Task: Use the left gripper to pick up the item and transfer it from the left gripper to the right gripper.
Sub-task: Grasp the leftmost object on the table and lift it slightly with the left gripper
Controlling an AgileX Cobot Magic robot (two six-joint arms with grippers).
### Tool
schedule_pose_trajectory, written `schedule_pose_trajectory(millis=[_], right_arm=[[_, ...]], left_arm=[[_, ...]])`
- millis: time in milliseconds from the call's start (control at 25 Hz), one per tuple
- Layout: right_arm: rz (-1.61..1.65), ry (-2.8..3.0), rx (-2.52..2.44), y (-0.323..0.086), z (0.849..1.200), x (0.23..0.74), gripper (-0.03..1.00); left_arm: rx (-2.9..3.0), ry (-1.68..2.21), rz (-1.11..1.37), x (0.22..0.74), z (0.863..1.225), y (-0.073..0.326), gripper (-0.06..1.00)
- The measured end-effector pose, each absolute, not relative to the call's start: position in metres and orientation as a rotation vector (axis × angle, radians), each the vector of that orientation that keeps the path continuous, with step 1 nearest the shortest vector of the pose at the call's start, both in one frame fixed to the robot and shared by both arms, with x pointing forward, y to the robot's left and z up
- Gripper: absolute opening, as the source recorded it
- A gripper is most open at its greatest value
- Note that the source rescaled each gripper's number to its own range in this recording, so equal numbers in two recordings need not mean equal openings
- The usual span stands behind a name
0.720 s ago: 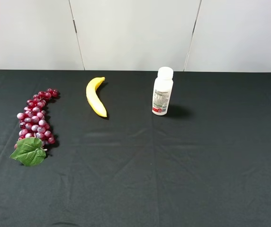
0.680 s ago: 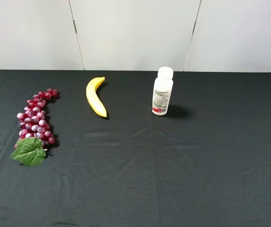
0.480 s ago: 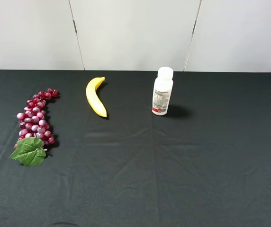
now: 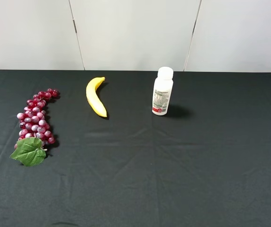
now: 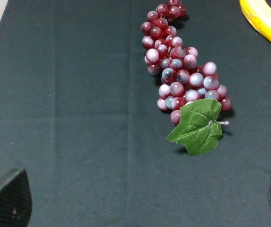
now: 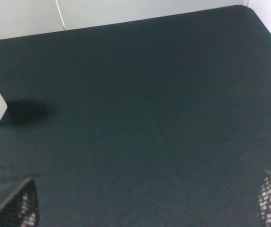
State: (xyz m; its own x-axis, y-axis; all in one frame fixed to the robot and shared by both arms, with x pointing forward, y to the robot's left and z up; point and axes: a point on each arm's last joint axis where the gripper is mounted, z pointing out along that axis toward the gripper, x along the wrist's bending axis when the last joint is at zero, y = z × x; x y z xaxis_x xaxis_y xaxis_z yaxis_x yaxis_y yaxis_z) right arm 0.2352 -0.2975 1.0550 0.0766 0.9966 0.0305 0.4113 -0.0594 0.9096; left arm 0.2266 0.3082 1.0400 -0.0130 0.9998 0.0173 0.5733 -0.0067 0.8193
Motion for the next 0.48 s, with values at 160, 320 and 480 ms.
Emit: schedule_pose_trajectory(millis=[160, 320, 480], right_arm=[[0.959, 1.438, 1.584, -0.2975, 1.0550, 0.2352, 1.00], [0.959, 1.438, 1.584, -0.2975, 1.0550, 0.2352, 1.00], [0.959, 1.438, 1.584, -0.2975, 1.0550, 0.2352, 1.00]], left_arm=[[1.646, 1.652, 0.879, 0.2266, 1.0400, 0.3082, 0.99], [1.646, 1.652, 0.879, 0.2266, 1.0400, 0.3082, 0.99], [1.639, 1.647, 0.884, 0.2254, 1.0435, 0.3083, 0.99]])
